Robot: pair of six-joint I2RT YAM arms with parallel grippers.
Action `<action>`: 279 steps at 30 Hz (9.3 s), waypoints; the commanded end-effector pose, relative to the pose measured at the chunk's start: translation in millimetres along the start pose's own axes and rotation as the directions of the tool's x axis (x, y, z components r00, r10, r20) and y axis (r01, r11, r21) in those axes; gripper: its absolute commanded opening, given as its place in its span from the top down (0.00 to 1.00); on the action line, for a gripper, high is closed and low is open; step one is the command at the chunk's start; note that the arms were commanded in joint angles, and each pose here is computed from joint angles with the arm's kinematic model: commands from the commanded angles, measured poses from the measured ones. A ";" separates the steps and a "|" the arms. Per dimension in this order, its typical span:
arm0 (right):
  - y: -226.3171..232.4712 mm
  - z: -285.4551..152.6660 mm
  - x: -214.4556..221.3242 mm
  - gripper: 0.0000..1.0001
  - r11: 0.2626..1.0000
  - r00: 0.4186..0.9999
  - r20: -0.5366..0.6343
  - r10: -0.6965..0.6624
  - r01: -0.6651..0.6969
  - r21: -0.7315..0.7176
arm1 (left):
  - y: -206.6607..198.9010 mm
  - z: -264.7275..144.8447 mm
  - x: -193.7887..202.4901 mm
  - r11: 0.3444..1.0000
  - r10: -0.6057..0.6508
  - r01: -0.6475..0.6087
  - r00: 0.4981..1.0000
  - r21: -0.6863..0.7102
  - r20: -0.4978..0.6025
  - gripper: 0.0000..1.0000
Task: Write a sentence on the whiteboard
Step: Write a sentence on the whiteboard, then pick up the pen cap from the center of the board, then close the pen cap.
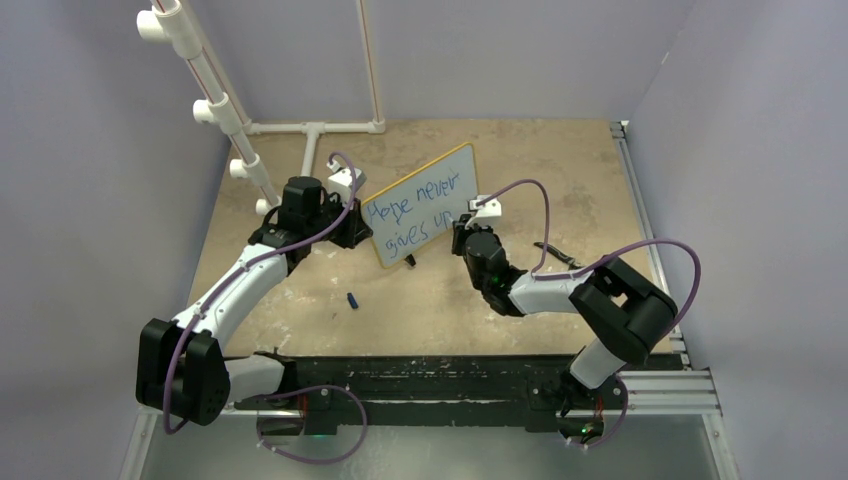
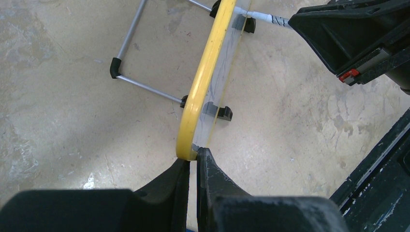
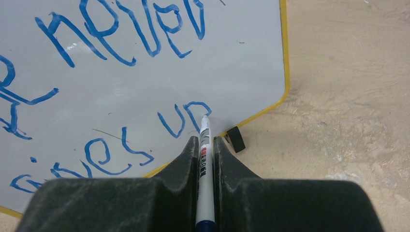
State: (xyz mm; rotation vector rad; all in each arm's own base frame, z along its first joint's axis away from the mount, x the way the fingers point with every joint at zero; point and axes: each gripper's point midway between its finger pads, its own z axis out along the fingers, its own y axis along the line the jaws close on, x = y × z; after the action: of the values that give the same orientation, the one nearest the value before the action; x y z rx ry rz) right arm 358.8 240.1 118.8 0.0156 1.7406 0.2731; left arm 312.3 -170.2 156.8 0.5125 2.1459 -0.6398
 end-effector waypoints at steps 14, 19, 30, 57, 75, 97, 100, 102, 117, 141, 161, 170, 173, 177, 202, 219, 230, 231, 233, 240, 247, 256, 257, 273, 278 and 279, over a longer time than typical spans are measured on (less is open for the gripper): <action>19.0 -2.8 -23.4 1.00 0.996 0.998 0.041 0.037 -0.034 -0.088 | -0.7 -3.3 -7.4 1.000 0.026 -0.026 0.999 -0.007 0.022 1.00; 18.8 -3.7 -23.9 1.00 0.996 0.999 0.040 0.035 -0.031 -0.086 | -1.0 -3.4 -7.3 1.000 0.026 -0.026 0.999 -0.005 0.022 1.00; -13.8 -2.1 -8.8 1.00 0.997 0.998 0.004 0.059 -0.059 0.042 | 1.1 -4.6 -7.7 0.999 0.025 -0.024 0.999 -0.020 0.025 1.00; -19.4 11.6 -8.2 1.00 0.992 0.992 0.011 0.127 -0.127 0.004 | 2.4 -3.8 -5.9 0.999 0.025 -0.025 1.000 -0.025 0.018 1.00; -41.7 -11.8 -19.1 1.00 0.983 0.988 -0.030 0.154 -0.150 0.109 | 4.5 -5.8 -4.3 0.999 0.015 -0.014 1.000 -0.043 0.011 0.97; 65.6 -150.9 -76.9 1.00 0.688 0.981 -0.140 0.136 -0.195 -0.699 | -15.3 -70.1 27.7 0.908 -0.379 0.403 0.906 -0.112 0.187 0.53; 81.7 -179.1 -74.0 1.00 0.546 0.965 -0.201 0.169 -0.261 -0.796 | -8.2 -64.1 58.7 0.830 -0.510 0.538 0.839 -0.146 0.191 0.56; 89.1 -196.4 -74.7 1.00 0.453 0.955 -0.229 0.187 -0.291 -0.843 | -0.4 -60.3 80.7 0.780 -0.566 0.596 0.802 -0.191 0.191 0.57; 87.8 -218.7 -55.9 1.00 0.393 0.953 -0.283 0.110 -0.304 -0.868 | 25.7 -32.3 150.9 0.646 -0.681 0.690 0.714 -0.327 0.162 0.63; 79.3 -212.3 -48.9 1.00 0.447 0.954 -0.272 0.124 -0.299 -0.843 | 9.0 -5.6 163.3 0.715 -0.631 0.607 0.774 -0.348 0.054 0.65; 77.0 -207.8 -43.6 1.00 0.469 0.952 -0.281 0.124 -0.306 -0.828 | 5.1 -0.1 182.2 0.827 -0.374 0.244 0.911 -0.507 -0.172 0.68; 76.3 -205.7 -42.1 1.00 0.478 0.951 -0.283 0.126 -0.308 -0.823 | 5.2 -3.3 193.6 0.807 -0.325 0.142 0.917 -0.573 -0.230 0.77; 75.7 -203.8 -40.7 1.00 0.488 0.950 -0.286 0.122 -0.308 -0.817 | 4.9 -2.4 200.3 0.808 -0.319 0.117 0.911 -0.578 -0.260 0.79; 73.1 -196.5 -41.0 1.00 0.532 0.949 -0.294 0.112 -0.307 -0.789 | -0.7 3.5 207.9 0.828 -0.303 0.084 0.899 -0.555 -0.315 1.00; 61.3 -185.4 -75.8 1.00 0.702 0.935 -0.350 -0.055 -0.213 -0.679 | -164.2 -28.9 51.9 0.912 0.292 -0.274 0.956 0.306 -0.013 1.00; 66.4 -226.5 -90.9 1.00 0.613 0.915 -0.395 -0.078 -0.268 -0.743 | -186.6 -57.0 60.2 0.807 0.357 -0.365 0.928 0.464 0.109 1.00; 69.6 -227.9 -87.6 1.00 0.595 0.909 -0.407 -0.084 -0.282 -0.753 | -197.3 -67.2 58.2 0.771 0.350 -0.374 0.925 0.516 0.148 1.00; 69.9 -228.0 -89.3 1.00 0.594 0.912 -0.403 -0.081 -0.280 -0.754 | -197.7 -67.8 58.0 0.769 0.350 -0.375 0.925 0.517 0.151 1.00; 70.0 -228.5 -90.7 1.00 0.592 0.914 -0.398 -0.076 -0.280 -0.756 | -198.9 -68.5 58.7 0.764 0.350 -0.375 0.925 0.524 0.151 1.00; 74.6 -231.1 -91.2 1.00 0.564 0.911 -0.403 -0.082 -0.291 -0.773 | -200.5 -69.6 58.9 0.758 0.350 -0.374 0.925 0.534 0.151 1.00; 78.4 -233.4 -96.4 1.00 0.543 0.915 -0.396 -0.070 -0.298 -0.785 | -202.6 -70.0 60.7 0.750 0.349 -0.369 0.926 0.548 0.147 1.00; 75.7 -227.4 -92.5 1.00 0.571 0.913 -0.402 -0.071 -0.293 -0.767 | -202.9 -72.2 58.6 0.749 0.349 -0.376 0.924 0.546 0.158 1.00; 75.4 -227.2 -92.8 1.00 0.573 0.914 -0.400 -0.070 -0.292 -0.766 | -203.1 -72.5 58.3 0.748 0.349 -0.377 0.923 0.546 0.160 1.00; 79.2 -227.9 -97.5 1.00 0.553 0.920 -0.385 -0.070 -0.286 -0.783 | -203.5 -74.8 56.8 0.746 0.349 -0.383 0.921 0.545 0.171 1.00; 79.6 -227.8 -97.0 1.00 0.550 0.920 -0.386 -0.070 -0.287 -0.784 | -204.1 -75.5 57.1 0.743 0.348 -0.383 0.921 0.549 0.172 1.00; 80.0 -227.9 -96.7 1.00 0.548 0.920 -0.386 -0.071 -0.288 -0.786 | -204.4 -75.7 57.1 0.742 0.348 -0.383 0.921 0.550 0.172 1.00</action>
State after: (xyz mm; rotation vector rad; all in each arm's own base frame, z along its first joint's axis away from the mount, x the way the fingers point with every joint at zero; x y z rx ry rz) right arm 142.6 258.3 245.0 -0.6658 1.8979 1.2490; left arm 123.9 -273.6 194.0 1.1718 1.7755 -1.0395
